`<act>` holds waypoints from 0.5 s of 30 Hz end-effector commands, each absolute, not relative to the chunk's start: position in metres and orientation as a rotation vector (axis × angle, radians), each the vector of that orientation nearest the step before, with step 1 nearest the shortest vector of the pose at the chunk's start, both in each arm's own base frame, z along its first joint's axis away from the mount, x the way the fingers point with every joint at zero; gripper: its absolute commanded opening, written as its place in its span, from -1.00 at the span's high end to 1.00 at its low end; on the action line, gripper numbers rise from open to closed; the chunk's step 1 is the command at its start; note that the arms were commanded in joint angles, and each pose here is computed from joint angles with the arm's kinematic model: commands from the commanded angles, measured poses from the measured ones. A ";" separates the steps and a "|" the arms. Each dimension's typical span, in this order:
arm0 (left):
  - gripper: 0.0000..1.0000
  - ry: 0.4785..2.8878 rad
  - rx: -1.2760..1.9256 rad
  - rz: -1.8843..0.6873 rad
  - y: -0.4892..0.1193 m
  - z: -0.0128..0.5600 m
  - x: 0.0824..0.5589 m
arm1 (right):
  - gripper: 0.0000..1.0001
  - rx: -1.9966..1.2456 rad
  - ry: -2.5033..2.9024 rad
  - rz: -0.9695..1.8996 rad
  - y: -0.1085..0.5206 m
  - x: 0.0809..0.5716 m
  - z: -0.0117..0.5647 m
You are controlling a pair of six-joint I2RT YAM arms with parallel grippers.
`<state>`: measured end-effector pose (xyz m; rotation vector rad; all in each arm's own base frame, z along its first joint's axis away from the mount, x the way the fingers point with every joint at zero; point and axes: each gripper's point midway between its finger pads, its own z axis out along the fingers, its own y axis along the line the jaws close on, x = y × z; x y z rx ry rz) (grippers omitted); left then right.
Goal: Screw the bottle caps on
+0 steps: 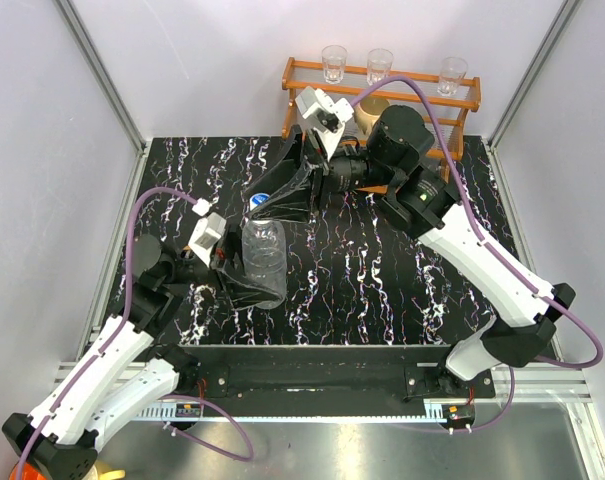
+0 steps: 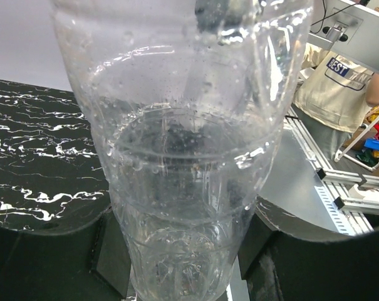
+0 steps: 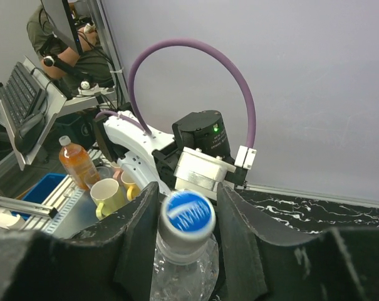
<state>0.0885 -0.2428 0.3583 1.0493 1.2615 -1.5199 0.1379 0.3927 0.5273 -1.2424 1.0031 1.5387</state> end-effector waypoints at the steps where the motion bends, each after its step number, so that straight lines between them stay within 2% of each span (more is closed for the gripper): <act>1: -0.02 1.192 1.083 -1.470 -0.241 0.361 0.087 | 0.09 -1.215 0.983 1.582 0.388 0.130 0.548; 15: -0.01 1.187 1.056 -1.446 -0.240 0.366 0.091 | 0.24 -1.218 1.033 1.606 0.387 0.128 0.538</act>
